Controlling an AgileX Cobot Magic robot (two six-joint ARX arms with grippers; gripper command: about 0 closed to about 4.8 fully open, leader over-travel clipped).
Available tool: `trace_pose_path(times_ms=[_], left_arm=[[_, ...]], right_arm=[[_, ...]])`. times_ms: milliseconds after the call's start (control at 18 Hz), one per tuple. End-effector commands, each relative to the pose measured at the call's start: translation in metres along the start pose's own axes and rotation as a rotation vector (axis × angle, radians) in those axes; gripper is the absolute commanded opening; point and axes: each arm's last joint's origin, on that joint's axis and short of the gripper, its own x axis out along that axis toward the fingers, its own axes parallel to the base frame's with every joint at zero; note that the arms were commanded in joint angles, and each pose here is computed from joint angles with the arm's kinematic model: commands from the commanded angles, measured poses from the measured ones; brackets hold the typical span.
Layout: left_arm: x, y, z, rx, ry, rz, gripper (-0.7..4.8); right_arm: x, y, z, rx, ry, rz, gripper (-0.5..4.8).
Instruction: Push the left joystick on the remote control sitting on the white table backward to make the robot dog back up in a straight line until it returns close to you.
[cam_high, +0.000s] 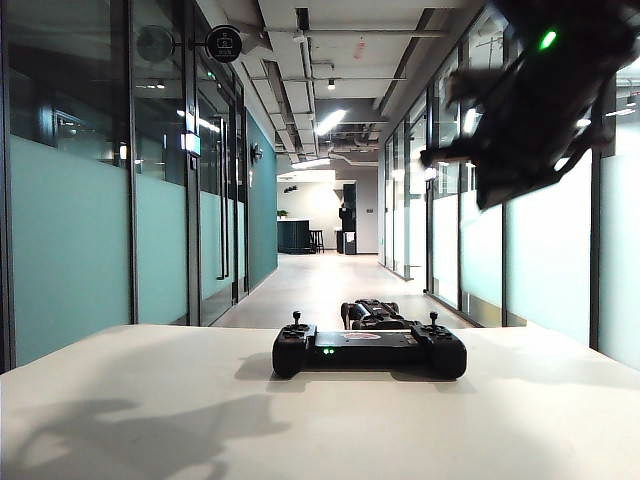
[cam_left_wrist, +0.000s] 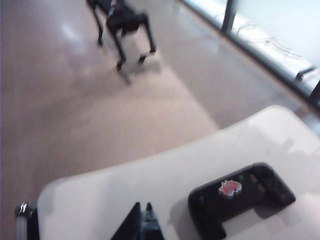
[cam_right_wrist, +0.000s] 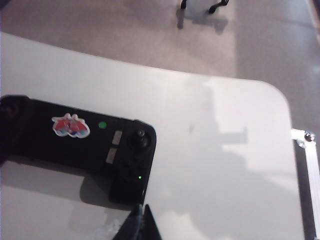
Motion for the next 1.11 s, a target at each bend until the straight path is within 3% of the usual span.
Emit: trace_pose_path(times_ms=[56,389,556,834,1113], left_arm=[[-0.024,-0.005,-0.025,-0.014,-0.041,0.060,-0.06],[-0.063,-0.018,-0.103,-0.061,-0.066,0.129,-0.06],[-0.078,-0.025,-0.144,-0.083,-0.149,0.150,-0.06],[-0.085,-0.032,-0.214,-0.104,-0.143,0.220,-0.06],[-0.092,-0.039,-0.266,-0.143,-0.239,0.216,-0.06]], right_arm=[[-0.018,-0.005,-0.002,0.005,-0.031,0.008,-0.06],[-0.036,-0.009,-0.005,0.010,-0.056,0.043,-0.06],[-0.040,-0.010,-0.008,0.010,-0.059,0.054,-0.06],[-0.051,-0.014,-0.016,0.014,-0.075,0.071,-0.06],[-0.070,-0.019,-0.022,0.024,-0.117,0.094,-0.06]])
